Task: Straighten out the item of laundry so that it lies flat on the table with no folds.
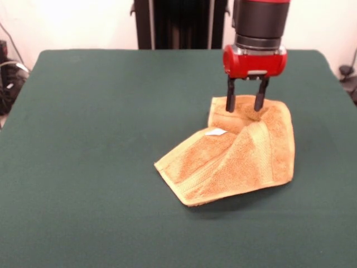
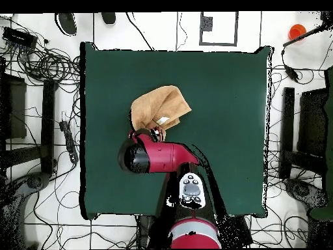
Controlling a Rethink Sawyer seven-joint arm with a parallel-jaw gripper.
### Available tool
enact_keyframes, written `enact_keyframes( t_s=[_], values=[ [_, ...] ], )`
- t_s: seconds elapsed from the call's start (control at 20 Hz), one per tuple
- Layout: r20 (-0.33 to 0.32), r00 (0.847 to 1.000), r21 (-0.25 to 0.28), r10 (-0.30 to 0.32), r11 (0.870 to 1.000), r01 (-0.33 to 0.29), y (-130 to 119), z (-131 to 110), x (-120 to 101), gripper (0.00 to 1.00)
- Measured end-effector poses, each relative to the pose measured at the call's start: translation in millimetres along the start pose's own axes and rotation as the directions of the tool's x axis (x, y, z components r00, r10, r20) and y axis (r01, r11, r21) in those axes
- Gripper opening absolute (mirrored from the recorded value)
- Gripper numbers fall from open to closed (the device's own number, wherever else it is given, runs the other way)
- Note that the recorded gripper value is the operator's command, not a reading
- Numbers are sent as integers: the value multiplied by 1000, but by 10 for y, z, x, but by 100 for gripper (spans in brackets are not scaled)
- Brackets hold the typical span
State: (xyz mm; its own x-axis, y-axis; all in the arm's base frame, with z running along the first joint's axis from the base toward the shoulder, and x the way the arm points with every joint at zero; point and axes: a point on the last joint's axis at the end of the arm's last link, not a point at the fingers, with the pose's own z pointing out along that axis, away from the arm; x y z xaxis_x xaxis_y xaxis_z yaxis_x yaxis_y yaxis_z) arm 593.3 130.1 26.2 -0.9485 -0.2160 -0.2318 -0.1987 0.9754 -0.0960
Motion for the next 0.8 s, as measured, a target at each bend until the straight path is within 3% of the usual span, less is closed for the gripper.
enact_keyframes(
  t_s=[0.8],
  values=[
    [-8, 1000, -4, 11, 1000, -11, 17, 1, 18, 100]
  ],
)
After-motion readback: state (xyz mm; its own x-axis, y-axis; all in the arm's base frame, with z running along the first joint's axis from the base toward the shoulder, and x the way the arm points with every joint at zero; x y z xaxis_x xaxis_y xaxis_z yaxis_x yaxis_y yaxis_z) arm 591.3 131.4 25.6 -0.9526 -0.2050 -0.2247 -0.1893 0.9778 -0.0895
